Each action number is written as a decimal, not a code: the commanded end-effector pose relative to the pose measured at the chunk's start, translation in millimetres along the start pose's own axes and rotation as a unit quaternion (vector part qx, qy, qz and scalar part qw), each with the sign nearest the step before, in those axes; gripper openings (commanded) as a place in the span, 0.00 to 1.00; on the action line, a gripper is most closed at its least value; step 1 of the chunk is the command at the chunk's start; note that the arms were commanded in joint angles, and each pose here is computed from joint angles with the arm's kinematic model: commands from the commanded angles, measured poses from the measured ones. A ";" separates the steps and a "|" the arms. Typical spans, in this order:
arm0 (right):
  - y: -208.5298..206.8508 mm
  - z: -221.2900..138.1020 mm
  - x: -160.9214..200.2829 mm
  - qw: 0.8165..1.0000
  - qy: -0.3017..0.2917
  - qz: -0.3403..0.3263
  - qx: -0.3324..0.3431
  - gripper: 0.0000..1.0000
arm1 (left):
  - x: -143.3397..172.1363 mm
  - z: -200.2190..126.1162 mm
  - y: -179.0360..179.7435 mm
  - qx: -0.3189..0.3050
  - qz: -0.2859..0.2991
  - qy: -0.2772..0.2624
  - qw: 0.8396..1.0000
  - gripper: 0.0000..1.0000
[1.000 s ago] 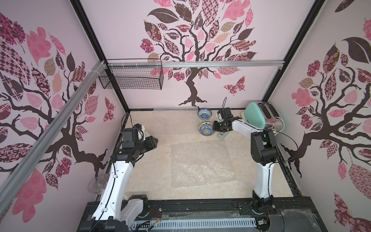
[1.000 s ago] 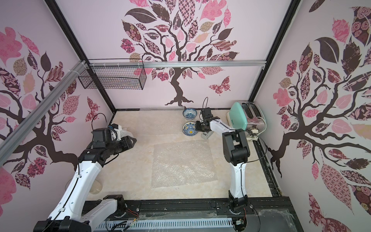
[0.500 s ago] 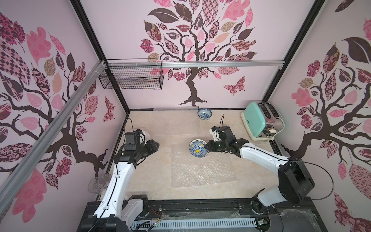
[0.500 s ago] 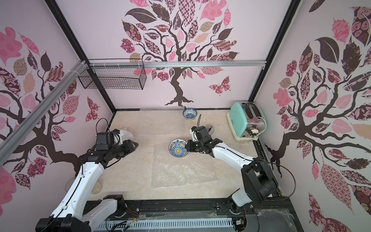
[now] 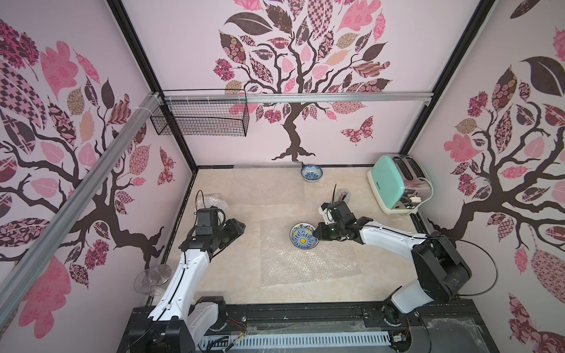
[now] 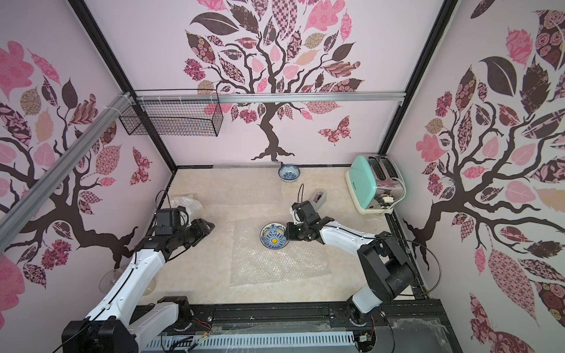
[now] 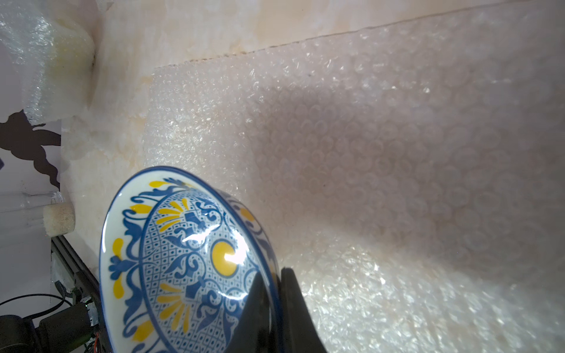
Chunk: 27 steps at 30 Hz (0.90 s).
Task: Wrap bowls in bubble wrap
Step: Place the bowl on the bubble wrap.
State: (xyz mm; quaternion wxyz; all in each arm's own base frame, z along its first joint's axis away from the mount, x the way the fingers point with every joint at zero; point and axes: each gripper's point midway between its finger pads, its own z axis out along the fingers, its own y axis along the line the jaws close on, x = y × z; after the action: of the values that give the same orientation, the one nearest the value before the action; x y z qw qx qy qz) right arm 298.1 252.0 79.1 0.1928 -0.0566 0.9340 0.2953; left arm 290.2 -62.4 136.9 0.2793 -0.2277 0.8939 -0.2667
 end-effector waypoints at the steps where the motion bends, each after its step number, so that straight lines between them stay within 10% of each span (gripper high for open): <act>1: 6.7 2.8 -4.2 1.000 -0.009 -0.011 -0.012 0.00 | -3.9 12.2 -7.6 0.013 0.004 -0.015 1.000 0.52; 11: -14.2 16.1 17.0 0.999 0.012 -0.016 0.026 0.00 | 21.4 49.3 1.2 -0.012 0.024 0.019 0.999 0.52; 20: -8.9 9.9 15.7 1.000 -0.001 -0.016 0.013 0.45 | 27.9 74.2 5.3 -0.004 0.024 0.041 0.999 0.52; 27: 5.5 -14.8 1.7 0.999 -0.036 -0.030 0.002 0.52 | 37.2 104.6 -3.4 0.033 0.020 0.072 0.997 0.53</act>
State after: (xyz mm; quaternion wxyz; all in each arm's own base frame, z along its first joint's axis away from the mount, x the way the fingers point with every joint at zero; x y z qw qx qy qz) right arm 289.4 248.7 79.4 0.2181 -0.0665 0.9294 0.2902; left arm 318.7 -107.4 50.0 0.2190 -0.1977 0.9154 -0.2738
